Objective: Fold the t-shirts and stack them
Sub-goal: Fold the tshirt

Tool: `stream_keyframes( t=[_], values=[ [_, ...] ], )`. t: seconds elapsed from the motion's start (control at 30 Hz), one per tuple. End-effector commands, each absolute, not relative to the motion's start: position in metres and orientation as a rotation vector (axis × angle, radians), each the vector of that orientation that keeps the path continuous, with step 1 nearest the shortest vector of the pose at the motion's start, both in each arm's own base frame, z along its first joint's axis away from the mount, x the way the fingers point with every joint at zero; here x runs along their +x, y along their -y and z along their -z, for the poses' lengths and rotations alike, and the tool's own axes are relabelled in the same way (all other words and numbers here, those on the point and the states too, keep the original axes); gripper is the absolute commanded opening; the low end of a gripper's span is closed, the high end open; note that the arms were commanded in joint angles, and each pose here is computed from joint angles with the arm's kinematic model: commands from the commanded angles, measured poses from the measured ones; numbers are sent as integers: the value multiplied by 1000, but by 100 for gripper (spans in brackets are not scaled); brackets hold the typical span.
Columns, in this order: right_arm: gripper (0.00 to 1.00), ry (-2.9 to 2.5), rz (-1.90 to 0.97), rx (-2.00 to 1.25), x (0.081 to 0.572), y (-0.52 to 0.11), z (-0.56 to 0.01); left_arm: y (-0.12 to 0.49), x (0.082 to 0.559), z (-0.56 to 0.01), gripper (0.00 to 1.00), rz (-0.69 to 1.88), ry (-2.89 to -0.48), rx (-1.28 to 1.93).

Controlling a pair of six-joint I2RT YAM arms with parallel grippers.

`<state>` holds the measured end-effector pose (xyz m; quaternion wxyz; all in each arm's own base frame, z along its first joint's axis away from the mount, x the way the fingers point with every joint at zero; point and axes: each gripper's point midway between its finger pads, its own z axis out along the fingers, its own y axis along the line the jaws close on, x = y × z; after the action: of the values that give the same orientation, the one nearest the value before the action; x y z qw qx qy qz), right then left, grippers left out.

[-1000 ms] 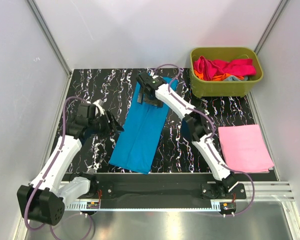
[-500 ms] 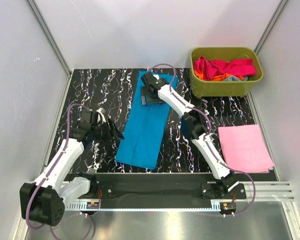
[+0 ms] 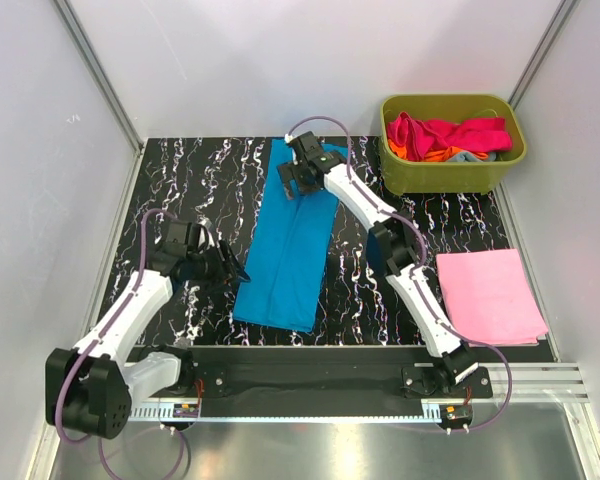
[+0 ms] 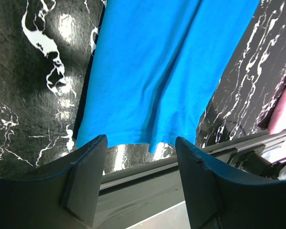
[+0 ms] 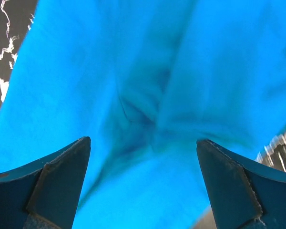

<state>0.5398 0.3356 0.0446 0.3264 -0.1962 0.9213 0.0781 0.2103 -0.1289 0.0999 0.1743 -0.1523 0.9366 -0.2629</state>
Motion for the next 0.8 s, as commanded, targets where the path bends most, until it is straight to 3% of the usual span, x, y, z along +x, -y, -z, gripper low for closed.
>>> stream_keyframes(
  t=[0.0,0.03,0.17,0.23,0.27,0.33,0.37,0.43,0.47,0.53,0.57,0.77],
  values=[
    [100,-2274,-293,-368,538,-330,-160,129,226,-117,64,734,-2616,-336],
    [100,-2340,-290,-281,526,-323,-152,128,225,-117,63,728,-2620,-328],
    [100,-2430,-551,-131,463,-325,-204,128,225,-113,62,722,-2650,-297],
    [100,-2542,-709,-158,425,-334,-191,127,222,-112,61,714,-2657,-293],
    [100,-2548,-846,-194,399,-343,-211,126,221,-114,60,710,-2646,-295],
    [100,-2659,-849,-262,348,-350,-184,122,219,-117,60,687,-2635,-302],
    [100,-2601,-866,-318,331,-351,-203,121,219,-120,60,679,-2628,-304],
    [98,-2671,-826,-427,282,-350,-168,120,218,-128,60,677,-2601,-308],
    [77,-2647,-869,-452,265,-349,-176,119,218,-130,60,681,-2595,-316],
    [48,-2706,-923,-500,226,-348,-147,120,217,-133,60,691,-2588,-317],
    [28,-2694,-939,-509,216,-345,-148,121,217,-134,60,697,-2588,-319],
    [15,-2766,-1042,-540,174,-354,-110,122,213,-134,60,717,-2584,-353]
  ],
)
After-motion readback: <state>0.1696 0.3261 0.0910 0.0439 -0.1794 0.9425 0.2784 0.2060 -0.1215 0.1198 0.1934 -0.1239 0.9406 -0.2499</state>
